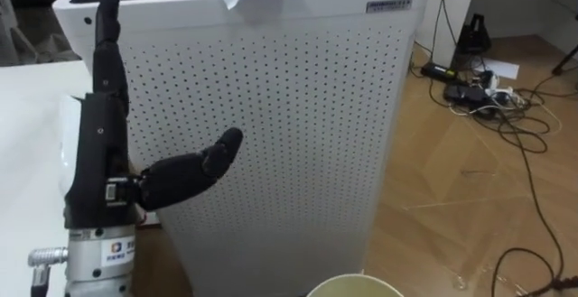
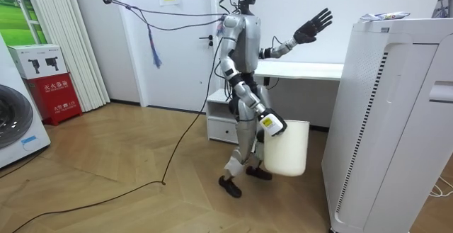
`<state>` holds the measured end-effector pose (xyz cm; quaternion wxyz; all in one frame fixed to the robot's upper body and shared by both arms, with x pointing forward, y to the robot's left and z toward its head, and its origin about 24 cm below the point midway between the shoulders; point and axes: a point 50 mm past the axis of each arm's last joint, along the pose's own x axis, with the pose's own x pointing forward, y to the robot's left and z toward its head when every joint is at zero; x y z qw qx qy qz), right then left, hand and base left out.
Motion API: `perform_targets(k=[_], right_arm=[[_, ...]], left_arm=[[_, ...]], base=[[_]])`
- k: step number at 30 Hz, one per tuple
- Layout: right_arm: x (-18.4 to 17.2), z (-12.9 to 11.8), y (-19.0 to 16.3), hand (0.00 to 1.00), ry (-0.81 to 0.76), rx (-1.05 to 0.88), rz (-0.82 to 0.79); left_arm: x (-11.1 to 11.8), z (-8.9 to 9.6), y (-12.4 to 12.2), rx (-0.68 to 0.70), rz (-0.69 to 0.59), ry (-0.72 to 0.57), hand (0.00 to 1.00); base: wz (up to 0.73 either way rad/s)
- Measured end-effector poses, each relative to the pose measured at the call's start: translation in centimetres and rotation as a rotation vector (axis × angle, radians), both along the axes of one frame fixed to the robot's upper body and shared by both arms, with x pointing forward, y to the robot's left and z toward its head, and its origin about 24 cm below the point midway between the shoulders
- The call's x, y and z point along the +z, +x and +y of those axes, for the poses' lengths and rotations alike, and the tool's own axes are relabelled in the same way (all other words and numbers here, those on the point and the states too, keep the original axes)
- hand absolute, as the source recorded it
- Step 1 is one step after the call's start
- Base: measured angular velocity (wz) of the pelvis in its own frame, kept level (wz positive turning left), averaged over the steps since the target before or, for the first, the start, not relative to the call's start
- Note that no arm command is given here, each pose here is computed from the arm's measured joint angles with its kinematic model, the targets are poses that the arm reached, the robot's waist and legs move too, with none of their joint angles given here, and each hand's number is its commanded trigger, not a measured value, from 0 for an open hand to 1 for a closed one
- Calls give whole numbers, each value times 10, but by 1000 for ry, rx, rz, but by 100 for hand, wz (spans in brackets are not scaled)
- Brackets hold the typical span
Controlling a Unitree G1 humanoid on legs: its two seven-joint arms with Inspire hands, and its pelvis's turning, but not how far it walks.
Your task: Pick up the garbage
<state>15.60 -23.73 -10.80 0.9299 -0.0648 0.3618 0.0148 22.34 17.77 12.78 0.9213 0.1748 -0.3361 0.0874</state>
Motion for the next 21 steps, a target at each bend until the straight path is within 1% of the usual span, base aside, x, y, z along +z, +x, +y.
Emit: perform_targets(k=[6, 10, 13, 17, 21], right_arm=[[2, 4, 2, 100, -6, 24, -13], [8, 8, 9, 100, -26, 63, -54], [10, 7, 10, 100, -47, 90, -56], [9, 9, 9, 100, -33, 114, -51], [11, 11, 10, 100, -28, 153, -52]], left_arm=[[14, -3, 6, 30, -87, 130, 0], [22, 0, 8, 75, -140, 126, 0], [23, 1, 6, 93, -156, 156, 0], [30, 3, 3, 115, -195, 200, 0], [47, 5, -4, 143, -280, 241, 0]], base=[[4], [26], [22], [-3], [-7]])
